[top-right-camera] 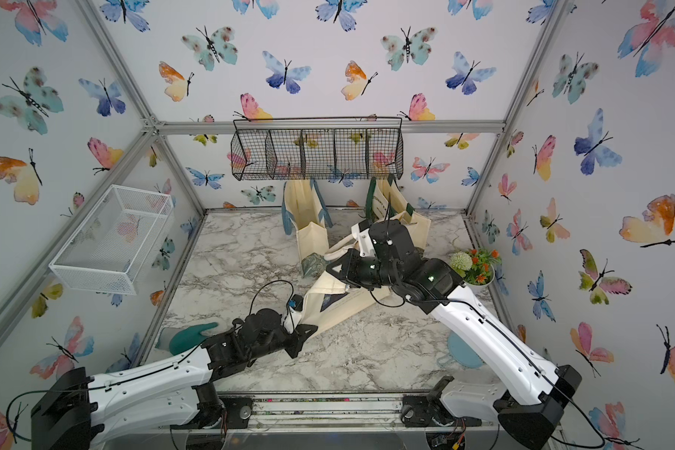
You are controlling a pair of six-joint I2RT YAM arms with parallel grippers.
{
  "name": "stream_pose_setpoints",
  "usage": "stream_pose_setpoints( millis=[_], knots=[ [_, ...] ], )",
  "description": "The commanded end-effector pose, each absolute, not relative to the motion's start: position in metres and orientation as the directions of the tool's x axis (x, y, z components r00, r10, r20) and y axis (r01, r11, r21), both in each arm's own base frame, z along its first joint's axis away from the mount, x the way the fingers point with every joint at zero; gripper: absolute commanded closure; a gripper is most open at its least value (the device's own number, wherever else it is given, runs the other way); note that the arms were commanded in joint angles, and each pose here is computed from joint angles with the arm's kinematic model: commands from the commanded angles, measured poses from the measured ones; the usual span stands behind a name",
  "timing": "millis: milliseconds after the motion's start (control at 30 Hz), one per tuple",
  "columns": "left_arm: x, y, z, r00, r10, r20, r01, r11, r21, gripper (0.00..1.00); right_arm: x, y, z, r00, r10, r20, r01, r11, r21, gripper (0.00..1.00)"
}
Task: Put away the canvas bag
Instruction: Press the canvas bag, then place the canvas bag at the center of the board.
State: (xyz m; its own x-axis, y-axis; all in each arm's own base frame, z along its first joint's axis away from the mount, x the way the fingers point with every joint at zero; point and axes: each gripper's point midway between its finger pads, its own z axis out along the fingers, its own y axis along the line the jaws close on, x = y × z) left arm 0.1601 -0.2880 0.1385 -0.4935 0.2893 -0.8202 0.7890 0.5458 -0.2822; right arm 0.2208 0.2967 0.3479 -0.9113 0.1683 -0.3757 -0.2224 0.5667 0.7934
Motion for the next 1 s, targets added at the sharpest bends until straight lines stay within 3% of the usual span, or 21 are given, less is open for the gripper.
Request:
stream_pose_setpoints(
  millis=[0, 67, 200, 433, 600, 833, 967],
  knots=[
    [0.082, -0.322, 0.206, -0.39, 0.273, -0.879, 0.916, 0.02, -0.4, 1.0, 0.235, 0.295, 0.374, -0.852, 0.189, -0.488, -0.308, 0.571, 0.761, 0.99],
    [0.062, -0.326, 0.228, -0.395, 0.265, -0.879, 0.892, -0.119, -0.437, 1.0, 0.237, 0.295, 0.359, -0.86, 0.16, -0.485, -0.301, 0.608, 0.735, 0.99],
    [0.041, -0.327, 0.266, -0.367, 0.249, -0.896, 0.863, -0.267, -0.428, 1.0, 0.238, 0.298, 0.315, -0.902, 0.076, -0.425, -0.263, 0.684, 0.68, 0.99],
    [0.037, -0.321, 0.282, -0.34, 0.224, -0.913, 0.873, -0.285, -0.395, 1.0, 0.233, 0.302, 0.244, -0.959, 0.026, -0.283, -0.168, 0.751, 0.639, 0.99],
    [0.05, -0.318, 0.254, -0.429, 0.223, -0.875, 0.871, -0.157, -0.466, 1.0, 0.233, 0.305, 0.196, -0.979, 0.015, -0.204, -0.117, 0.779, 0.617, 0.99],
    [0.08, -0.305, 0.231, -0.611, 0.076, -0.788, 0.792, 0.053, -0.609, 1.0, 0.238, 0.321, 0.132, -0.997, -0.032, -0.07, -0.067, 0.808, 0.585, 0.99],
    [0.133, -0.297, 0.229, -0.708, -0.087, -0.701, 0.643, 0.332, -0.69, 1.0, 0.25, 0.337, 0.108, -0.996, -0.083, 0.038, -0.043, 0.793, 0.607, 0.99]
  ],
)
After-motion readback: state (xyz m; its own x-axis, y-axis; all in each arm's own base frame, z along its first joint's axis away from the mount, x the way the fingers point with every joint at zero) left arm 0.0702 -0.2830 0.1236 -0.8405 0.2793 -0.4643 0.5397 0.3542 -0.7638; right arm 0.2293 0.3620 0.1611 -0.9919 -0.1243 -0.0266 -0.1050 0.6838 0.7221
